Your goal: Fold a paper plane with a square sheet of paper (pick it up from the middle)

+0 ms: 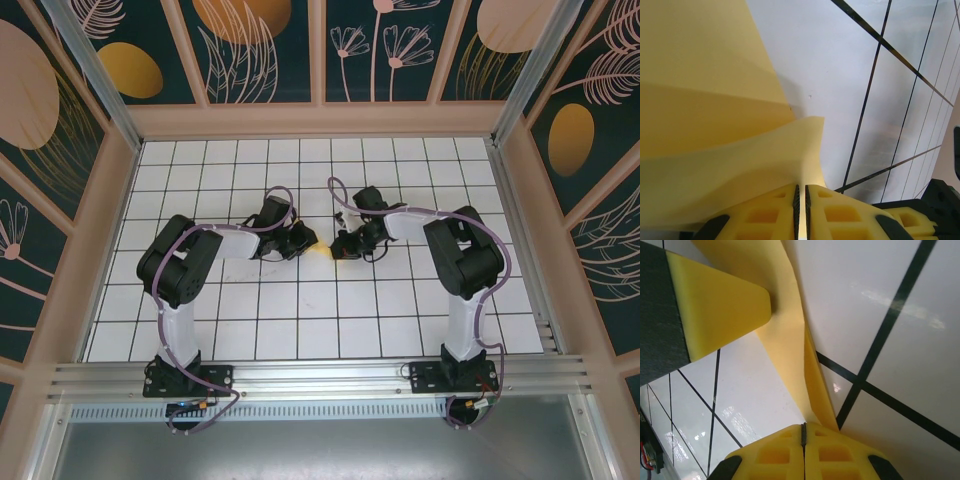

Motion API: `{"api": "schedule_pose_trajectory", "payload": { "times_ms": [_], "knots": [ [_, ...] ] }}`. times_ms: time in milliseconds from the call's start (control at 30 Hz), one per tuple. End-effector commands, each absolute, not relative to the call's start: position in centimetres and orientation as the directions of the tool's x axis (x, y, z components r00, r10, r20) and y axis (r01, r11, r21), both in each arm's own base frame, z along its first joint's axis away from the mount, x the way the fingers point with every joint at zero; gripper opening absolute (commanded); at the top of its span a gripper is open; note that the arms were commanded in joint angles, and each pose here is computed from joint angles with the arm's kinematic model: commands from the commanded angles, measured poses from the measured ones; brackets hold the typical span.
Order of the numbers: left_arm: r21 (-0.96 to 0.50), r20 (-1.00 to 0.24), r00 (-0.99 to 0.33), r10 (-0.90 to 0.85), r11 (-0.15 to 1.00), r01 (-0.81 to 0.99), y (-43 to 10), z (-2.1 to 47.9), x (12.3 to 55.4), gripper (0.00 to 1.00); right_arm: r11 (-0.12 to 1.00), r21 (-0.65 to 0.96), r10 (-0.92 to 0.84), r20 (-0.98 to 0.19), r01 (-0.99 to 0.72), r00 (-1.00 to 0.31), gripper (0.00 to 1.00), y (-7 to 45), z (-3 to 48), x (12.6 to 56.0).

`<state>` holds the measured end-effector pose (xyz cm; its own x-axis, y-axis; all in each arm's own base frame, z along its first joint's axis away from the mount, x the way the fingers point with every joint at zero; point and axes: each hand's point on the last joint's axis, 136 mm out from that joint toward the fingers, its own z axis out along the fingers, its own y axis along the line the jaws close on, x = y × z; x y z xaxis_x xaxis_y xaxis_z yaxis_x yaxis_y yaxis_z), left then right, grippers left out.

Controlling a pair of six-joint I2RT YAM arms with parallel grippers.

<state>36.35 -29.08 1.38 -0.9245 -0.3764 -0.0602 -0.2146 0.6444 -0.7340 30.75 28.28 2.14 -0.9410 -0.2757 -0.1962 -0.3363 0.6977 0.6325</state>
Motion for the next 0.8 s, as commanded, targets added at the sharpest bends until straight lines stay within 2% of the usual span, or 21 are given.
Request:
{"api": "schedule_pose_trajectory", "payload": {
  "times_ms": [0,267,533,767],
  "knots": [
    [-0.550,-0.063,-0.905,-0.421,0.771,-0.320,-25.0,-4.8,35.0,0.16,0.739,0.604,-0.257,-0.156,-0.297,-0.954,0.07,26.7,0.9,30.4],
    [-0.549,-0.066,-0.906,-0.418,0.774,-0.317,-25.0,-4.8,35.0,0.16,0.754,0.612,-0.224,-0.105,-0.241,-0.969,0.07,25.3,-0.9,29.5],
    [-0.551,-0.065,-0.907,-0.416,0.773,-0.315,-25.1,-4.8,35.1,0.16,0.652,0.681,-0.236,-0.235,-0.333,-0.943,0.07,28.5,5.1,31.2],
    [-0.559,-0.064,-0.911,-0.408,0.771,-0.306,-25.3,-4.5,35.0,0.17,0.642,0.687,-0.269,-0.212,-0.339,-0.939,0.06,29.9,3.5,31.2]
  ]
}}
